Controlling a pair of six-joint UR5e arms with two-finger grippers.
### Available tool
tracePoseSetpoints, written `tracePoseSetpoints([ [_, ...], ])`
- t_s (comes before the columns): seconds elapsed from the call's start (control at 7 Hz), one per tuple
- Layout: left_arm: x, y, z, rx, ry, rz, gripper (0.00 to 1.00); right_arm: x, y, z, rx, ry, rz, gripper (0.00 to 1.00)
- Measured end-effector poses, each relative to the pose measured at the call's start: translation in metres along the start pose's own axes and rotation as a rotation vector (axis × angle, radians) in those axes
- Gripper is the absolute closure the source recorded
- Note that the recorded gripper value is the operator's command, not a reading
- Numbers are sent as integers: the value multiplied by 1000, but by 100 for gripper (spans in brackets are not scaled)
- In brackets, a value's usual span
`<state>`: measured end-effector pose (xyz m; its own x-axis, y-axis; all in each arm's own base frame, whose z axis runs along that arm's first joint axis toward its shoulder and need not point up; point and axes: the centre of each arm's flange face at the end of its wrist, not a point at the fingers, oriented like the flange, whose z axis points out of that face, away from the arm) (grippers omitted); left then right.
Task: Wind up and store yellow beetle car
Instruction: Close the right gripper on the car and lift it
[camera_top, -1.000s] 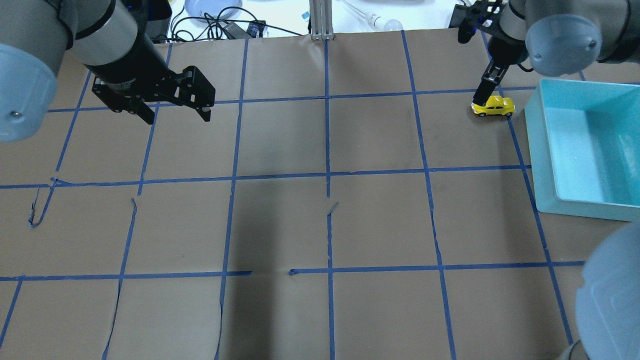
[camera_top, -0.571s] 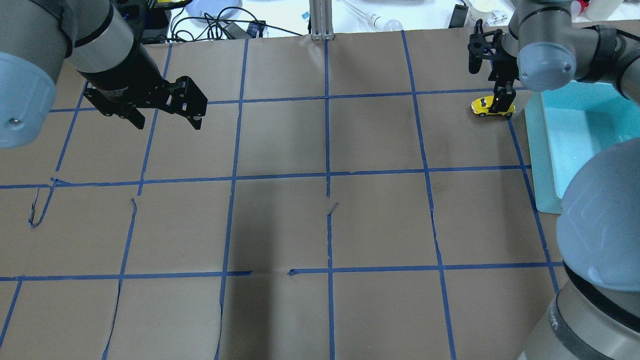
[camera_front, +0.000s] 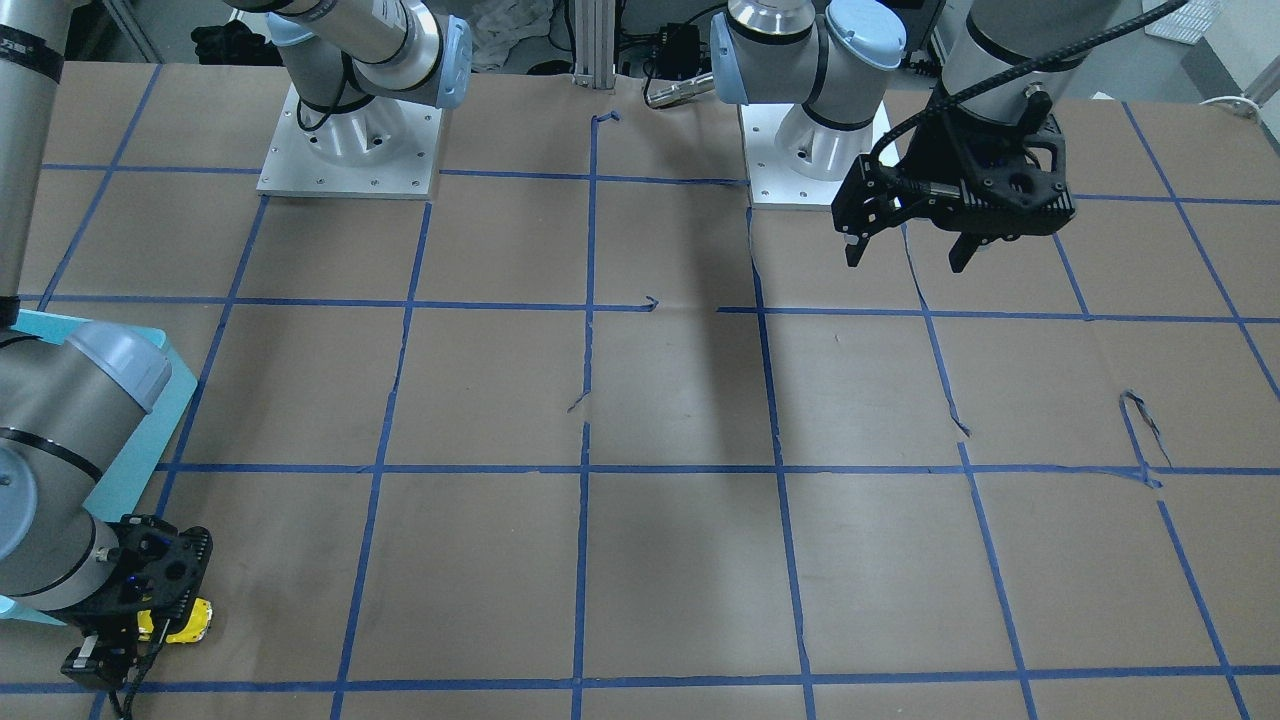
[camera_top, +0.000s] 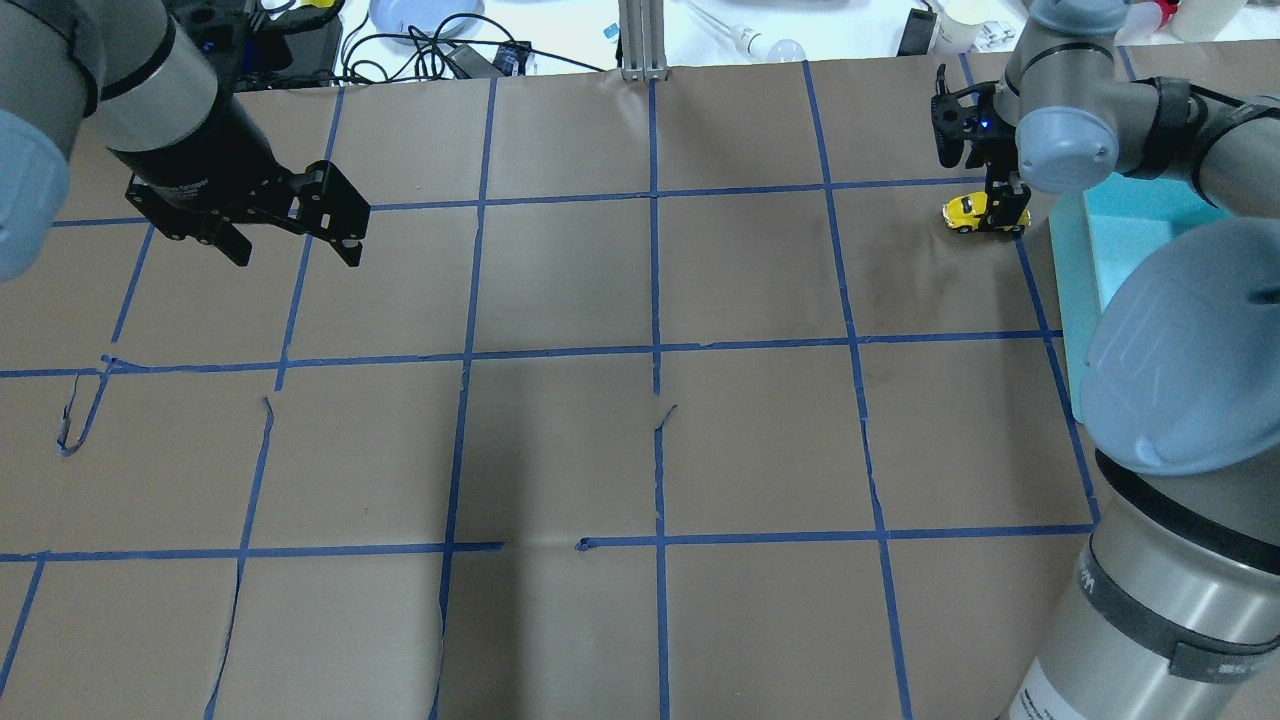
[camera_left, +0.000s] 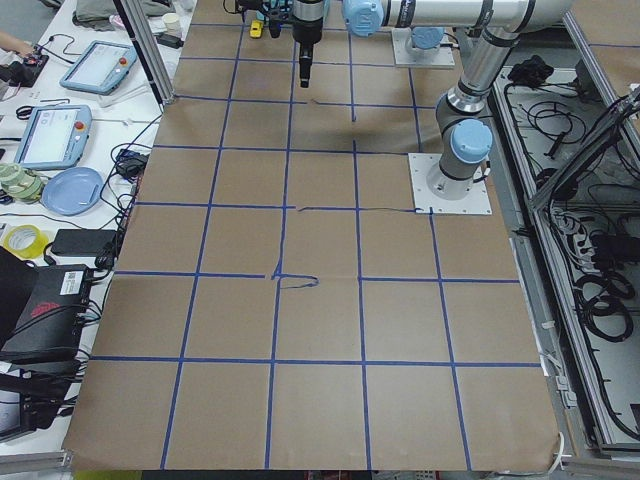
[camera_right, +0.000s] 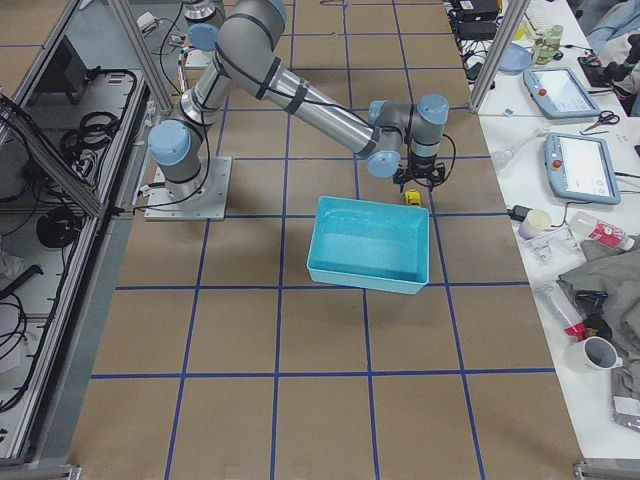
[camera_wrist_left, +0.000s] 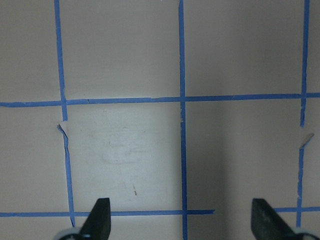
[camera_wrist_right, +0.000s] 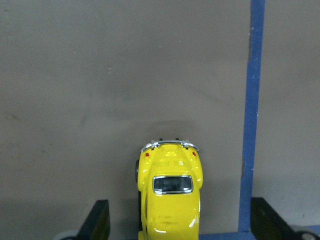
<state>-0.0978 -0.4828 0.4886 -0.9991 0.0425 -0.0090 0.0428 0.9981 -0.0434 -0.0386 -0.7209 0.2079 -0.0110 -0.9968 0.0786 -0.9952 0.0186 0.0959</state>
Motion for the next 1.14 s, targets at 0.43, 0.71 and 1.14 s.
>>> tracePoseSetpoints([
  [0.43,-3,-5,6,-11,0,-22,0,-2,2,13,-22,-14,-33,72],
  [0.71,-3,-7,8,-12,-3,-15,0,-1,3,10,-26,-9,-41,100],
  [1.14,-3,-7,8,-7,-4,-10,0,-7,-3,-35,-17,-9,-42,100],
])
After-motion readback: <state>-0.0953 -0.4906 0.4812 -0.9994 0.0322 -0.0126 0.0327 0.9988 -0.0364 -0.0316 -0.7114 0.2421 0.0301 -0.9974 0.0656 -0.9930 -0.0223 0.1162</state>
